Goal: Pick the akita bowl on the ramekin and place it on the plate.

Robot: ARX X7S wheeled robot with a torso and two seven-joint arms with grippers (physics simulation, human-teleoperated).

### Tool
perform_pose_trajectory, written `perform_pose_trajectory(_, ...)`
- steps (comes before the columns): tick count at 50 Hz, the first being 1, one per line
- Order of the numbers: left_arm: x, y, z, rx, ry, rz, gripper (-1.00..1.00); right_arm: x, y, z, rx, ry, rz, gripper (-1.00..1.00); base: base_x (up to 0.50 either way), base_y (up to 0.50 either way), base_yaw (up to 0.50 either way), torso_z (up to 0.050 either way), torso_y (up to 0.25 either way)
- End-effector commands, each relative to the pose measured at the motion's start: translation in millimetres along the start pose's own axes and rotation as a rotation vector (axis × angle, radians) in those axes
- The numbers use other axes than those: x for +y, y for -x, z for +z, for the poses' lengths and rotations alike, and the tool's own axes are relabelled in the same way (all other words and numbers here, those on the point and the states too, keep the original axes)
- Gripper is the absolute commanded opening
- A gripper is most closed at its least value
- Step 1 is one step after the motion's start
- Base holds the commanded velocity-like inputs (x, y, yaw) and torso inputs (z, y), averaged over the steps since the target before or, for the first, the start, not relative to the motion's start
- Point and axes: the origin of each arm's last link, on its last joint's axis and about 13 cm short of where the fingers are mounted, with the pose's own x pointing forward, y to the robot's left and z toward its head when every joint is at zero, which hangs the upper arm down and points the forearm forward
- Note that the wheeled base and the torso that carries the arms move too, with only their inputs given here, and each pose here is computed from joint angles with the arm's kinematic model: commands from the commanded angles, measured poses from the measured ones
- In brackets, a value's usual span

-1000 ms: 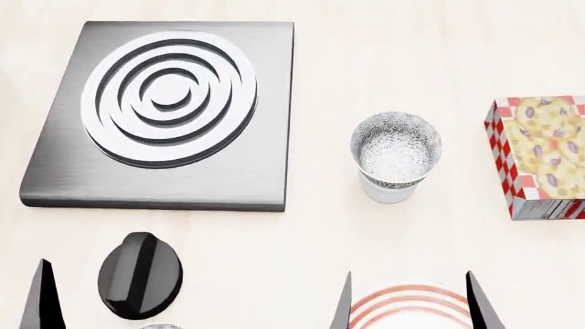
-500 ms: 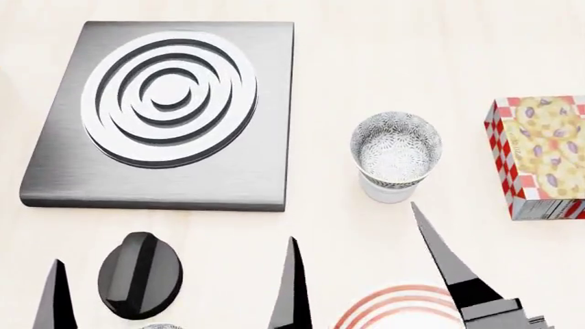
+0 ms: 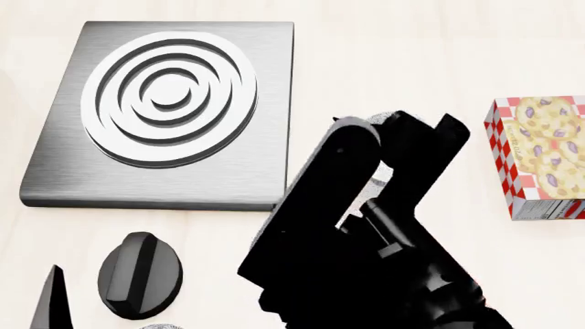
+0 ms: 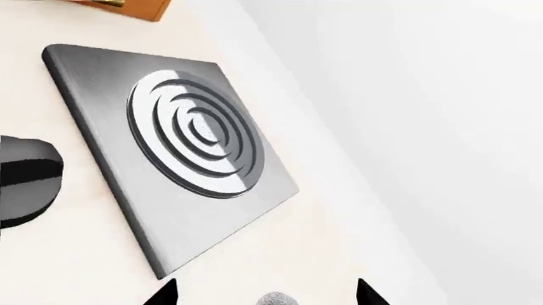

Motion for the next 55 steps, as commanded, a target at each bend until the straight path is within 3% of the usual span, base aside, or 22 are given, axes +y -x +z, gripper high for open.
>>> perform_pose_trajectory(1, 1.5, -0.9, -0.2, 0.002, 0.011, 0.006, 1.00, -47.5, -16.0, -5.7, 0.155, 0.078, 0.107, 1.00, 0.00, 0.00, 0.00, 0.000, 0.000)
perform_pose_trajectory(15, 2.1, -3.0, -2.4, 0.008, 0.017, 0.009, 1.00, -76.7, -45.3, -22.9, 0.372, 0.215, 0.230, 1.00, 0.00, 0.00, 0.00, 0.000, 0.000)
perform_pose_trajectory(23, 2.5, -3.0, -2.8, 0.010, 0.021, 0.011, 1.00, -86.2, -65.6, -34.3, 0.423, 0.217, 0.214, 1.00, 0.00, 0.00, 0.00, 0.000, 0.000)
perform_pose_trajectory(38, 3.6, -3.3, -4.2, 0.015, 0.024, 0.014, 1.00, -74.8, -91.2, -57.2, 0.520, 0.250, 0.292, 1.00, 0.00, 0.00, 0.00, 0.000, 0.000)
perform_pose_trajectory(49, 3.2, -3.6, -5.4, 0.020, 0.031, 0.013, 1.00, -66.4, -94.2, -53.8, 0.414, 0.252, 0.350, 1.00, 0.00, 0.00, 0.00, 0.000, 0.000)
perform_pose_trajectory(55, 3.2, -3.6, -5.7, 0.021, 0.032, 0.013, 1.00, -67.4, -96.1, -56.6, 0.427, 0.272, 0.325, 1.00, 0.00, 0.00, 0.00, 0.000, 0.000)
